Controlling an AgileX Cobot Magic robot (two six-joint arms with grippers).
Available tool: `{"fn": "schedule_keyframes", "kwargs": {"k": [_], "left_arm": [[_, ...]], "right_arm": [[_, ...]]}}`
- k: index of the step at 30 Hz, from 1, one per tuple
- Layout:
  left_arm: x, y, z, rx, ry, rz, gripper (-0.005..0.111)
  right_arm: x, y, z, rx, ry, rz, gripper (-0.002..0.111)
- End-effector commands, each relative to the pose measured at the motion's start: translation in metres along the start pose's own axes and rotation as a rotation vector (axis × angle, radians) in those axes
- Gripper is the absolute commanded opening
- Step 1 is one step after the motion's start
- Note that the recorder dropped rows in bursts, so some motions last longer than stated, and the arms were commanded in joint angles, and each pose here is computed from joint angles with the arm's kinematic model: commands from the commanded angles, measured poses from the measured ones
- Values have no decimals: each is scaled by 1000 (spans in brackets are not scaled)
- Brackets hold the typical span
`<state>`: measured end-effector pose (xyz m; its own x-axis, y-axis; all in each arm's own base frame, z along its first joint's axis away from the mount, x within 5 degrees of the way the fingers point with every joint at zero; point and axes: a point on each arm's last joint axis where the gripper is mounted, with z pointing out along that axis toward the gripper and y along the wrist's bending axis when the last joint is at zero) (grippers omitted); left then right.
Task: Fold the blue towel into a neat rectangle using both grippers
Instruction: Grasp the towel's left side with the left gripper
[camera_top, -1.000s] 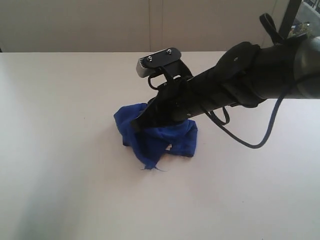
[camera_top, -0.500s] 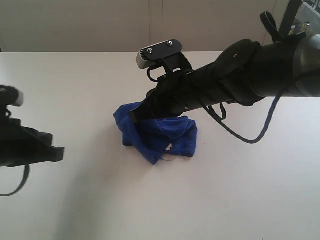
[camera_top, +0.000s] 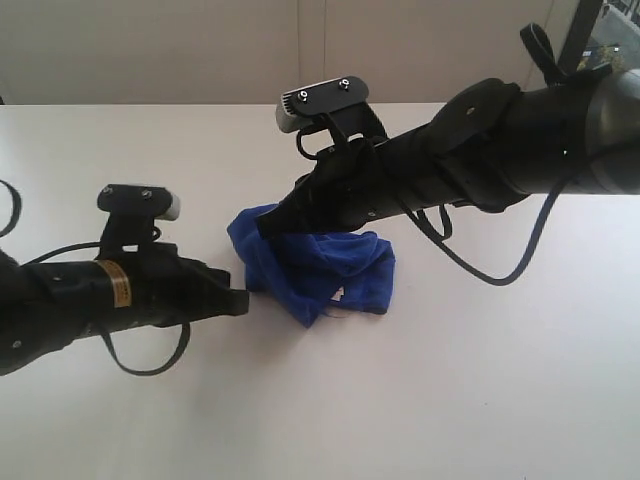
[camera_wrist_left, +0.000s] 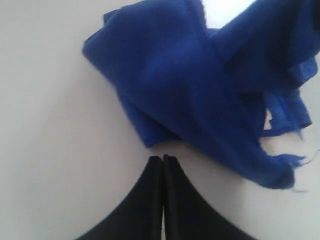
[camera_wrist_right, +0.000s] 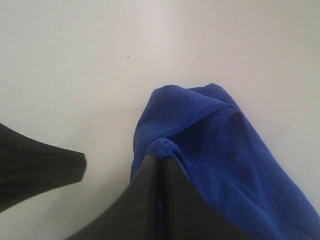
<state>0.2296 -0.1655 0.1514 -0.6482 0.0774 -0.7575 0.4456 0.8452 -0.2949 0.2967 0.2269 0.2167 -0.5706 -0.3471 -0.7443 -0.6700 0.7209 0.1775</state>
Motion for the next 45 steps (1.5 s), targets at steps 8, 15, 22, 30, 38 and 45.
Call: {"fn": "schedule_keyframes", "kwargs": {"k": [8,15,22,30,38,45], "left_arm": [[-1,-17,15,150,16,12,53],[6,-22,31,198,20,21,65],[4,-32,51,187,58,42,58],[0,-26,47,115,107,97,0],[-18,-2,15,-98,198,269,0],[-33,35,-1,-218,199,284,0]], "right_arm": [[-4,-2,-1,23,-24,10,0],[-4,-2,-1,26,-27,24,0],[-4,-1,-1,16,-20,28,0],[-4,-2,-1,20,-20,20,0],[-3,-7,-1,76,-12,-130,0],[9,-21,-3,115,39,-193,0]]}}
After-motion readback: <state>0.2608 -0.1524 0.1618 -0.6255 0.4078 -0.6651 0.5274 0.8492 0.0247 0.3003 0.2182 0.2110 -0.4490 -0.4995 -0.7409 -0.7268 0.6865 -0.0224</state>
